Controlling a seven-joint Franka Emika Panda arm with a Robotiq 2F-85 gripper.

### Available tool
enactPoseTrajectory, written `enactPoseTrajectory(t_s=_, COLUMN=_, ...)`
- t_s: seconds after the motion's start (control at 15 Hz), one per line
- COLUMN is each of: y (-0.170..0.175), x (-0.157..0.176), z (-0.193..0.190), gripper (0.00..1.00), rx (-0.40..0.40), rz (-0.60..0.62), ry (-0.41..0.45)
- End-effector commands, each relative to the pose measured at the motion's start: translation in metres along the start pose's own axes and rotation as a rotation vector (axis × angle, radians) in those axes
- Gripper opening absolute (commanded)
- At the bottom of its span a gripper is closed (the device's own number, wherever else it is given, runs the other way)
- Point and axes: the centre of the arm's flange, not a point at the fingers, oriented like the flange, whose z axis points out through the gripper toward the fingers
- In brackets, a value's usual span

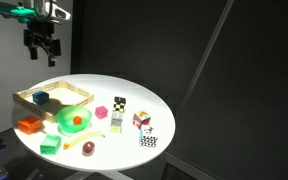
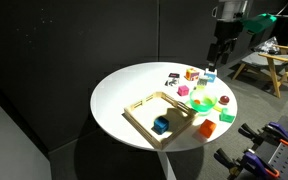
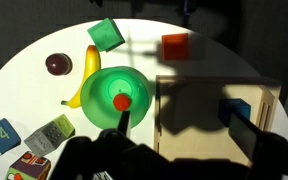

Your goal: Move the toy strawberry from the tray to the bowl

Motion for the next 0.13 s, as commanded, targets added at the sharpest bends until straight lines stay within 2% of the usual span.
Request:
enactPoseTrajectory(t_s=0.0, y=0.0000, x=0.0000, z=0.0000, gripper=1.00, rx=0.000, rz=0.000, ry=0.000)
enactPoseTrajectory(t_s=0.07, y=0.0000, x=0.0000, z=0.0000, gripper=1.00, rx=0.000, rz=0.000, ry=0.000)
